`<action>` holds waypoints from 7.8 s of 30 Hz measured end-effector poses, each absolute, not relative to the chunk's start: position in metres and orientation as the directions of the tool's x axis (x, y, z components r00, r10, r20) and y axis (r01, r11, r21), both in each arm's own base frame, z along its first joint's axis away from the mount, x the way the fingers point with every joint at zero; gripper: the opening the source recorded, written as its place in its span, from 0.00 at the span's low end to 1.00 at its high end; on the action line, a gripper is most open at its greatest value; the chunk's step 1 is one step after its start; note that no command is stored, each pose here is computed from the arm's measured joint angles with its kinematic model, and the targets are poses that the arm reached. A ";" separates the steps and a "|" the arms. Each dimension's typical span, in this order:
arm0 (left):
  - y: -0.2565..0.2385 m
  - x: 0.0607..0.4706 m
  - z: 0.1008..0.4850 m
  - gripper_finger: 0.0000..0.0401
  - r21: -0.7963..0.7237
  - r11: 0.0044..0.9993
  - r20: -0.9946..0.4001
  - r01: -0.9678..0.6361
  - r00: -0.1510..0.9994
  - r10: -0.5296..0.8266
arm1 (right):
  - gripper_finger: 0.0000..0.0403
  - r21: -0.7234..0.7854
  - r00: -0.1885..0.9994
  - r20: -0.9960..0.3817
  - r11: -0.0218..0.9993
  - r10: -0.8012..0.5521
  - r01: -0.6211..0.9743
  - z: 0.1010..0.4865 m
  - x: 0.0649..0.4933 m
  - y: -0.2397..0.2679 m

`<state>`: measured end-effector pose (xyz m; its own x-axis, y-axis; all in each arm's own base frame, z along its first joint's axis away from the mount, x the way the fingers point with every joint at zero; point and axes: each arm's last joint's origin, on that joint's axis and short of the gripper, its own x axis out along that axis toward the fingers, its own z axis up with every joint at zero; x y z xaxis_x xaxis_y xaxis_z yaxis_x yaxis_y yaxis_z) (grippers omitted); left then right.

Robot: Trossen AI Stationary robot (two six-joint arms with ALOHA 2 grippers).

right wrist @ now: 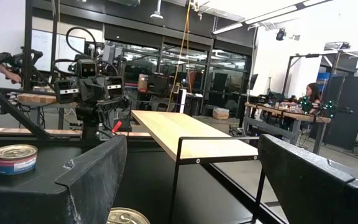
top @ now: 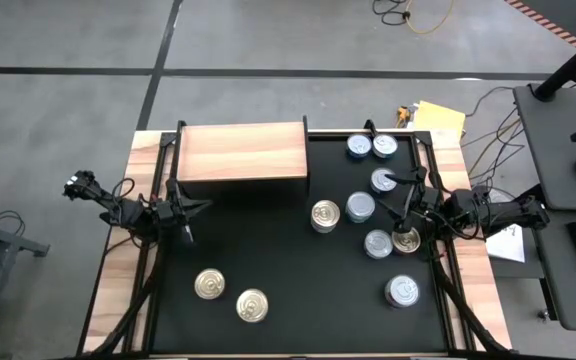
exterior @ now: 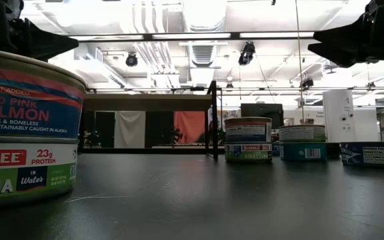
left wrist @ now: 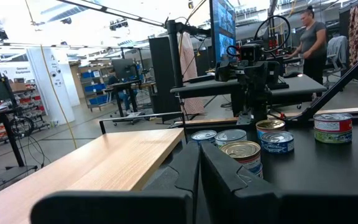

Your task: Stack canned seafood by type on shelf

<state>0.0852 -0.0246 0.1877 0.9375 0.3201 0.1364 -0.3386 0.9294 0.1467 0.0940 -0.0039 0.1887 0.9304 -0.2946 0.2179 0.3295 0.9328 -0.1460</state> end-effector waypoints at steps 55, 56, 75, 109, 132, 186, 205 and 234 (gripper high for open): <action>-0.041 0.108 0.247 0.00 -0.391 0.911 0.143 -0.130 0.969 0.200 | 0.88 0.171 0.912 -0.107 0.897 -0.395 0.408 0.286 0.127 -0.004; -0.042 0.110 0.251 0.00 -0.368 0.919 0.116 -0.141 0.974 0.195 | 0.88 0.173 0.910 -0.125 0.894 -0.395 0.412 0.287 0.127 -0.004; -0.079 0.162 0.264 0.00 -0.293 0.948 -0.411 -0.126 0.912 -0.005 | 0.88 0.180 0.863 -0.344 0.877 -0.369 0.446 0.284 0.117 -0.004; -0.134 0.227 0.234 0.00 -0.321 0.946 -0.756 -0.051 0.615 -0.223 | 0.88 0.029 0.861 -0.345 0.913 -0.373 0.407 0.284 0.117 -0.004; -0.146 0.237 0.227 0.00 -0.332 0.943 -0.750 -0.028 0.614 -0.245 | 0.88 0.028 0.861 -0.351 0.915 -0.369 0.404 0.283 0.117 -0.004; -0.153 0.248 0.204 0.63 -0.404 0.889 -0.790 -0.215 0.573 -0.220 | 0.88 0.188 0.872 -0.389 0.902 -0.296 0.390 0.284 0.114 -0.002; -0.157 0.251 0.189 0.63 -0.357 0.905 -0.819 -0.230 0.542 -0.186 | 0.88 0.144 0.798 -0.535 0.901 -0.276 0.409 0.266 0.136 0.004; -0.163 0.247 0.187 0.46 -0.351 0.912 -0.825 -0.214 0.531 -0.193 | 0.88 0.130 0.790 -0.533 0.893 -0.303 0.431 0.265 0.137 0.003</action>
